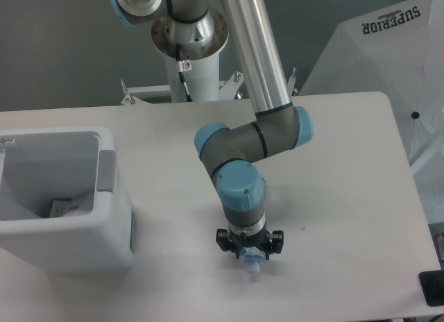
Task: Place the trash in the trash can
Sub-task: 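Lower the gripper and close it around the bottle's cap end, then lift the bottle and carry it over the trash bin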
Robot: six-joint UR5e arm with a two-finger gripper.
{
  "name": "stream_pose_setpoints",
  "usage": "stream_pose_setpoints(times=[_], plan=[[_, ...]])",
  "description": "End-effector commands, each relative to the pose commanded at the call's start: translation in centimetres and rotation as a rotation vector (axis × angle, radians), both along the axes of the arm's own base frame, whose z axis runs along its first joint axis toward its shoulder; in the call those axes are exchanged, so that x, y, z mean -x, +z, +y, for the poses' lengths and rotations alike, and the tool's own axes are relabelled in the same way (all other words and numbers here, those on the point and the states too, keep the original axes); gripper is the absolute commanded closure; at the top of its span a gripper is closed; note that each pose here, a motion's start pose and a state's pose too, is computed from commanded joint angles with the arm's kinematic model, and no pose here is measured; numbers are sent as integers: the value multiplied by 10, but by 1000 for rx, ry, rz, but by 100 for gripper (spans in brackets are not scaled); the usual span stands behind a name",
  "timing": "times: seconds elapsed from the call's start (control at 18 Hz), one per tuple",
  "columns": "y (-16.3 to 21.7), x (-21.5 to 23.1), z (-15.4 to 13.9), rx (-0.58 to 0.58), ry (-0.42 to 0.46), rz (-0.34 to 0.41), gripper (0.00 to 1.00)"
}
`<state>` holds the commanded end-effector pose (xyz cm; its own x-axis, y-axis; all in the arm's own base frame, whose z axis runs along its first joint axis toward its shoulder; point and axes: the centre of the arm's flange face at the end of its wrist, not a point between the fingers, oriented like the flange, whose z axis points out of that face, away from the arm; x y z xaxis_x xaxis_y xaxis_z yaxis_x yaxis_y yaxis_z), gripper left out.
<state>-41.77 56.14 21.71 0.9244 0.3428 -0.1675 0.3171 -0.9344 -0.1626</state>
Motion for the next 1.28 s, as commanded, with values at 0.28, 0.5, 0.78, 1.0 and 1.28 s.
stream_pose_setpoints(times=[0.28,0.5,0.78,1.0,1.28], plan=[[35,8,-7,-37,16,34,37],[104,16,-19,-123,42,102,37],[236,15,-4,-413,110,187,37],[328,1,5,-634,171,212,37],[410,-50,7,-795,114,233,37]])
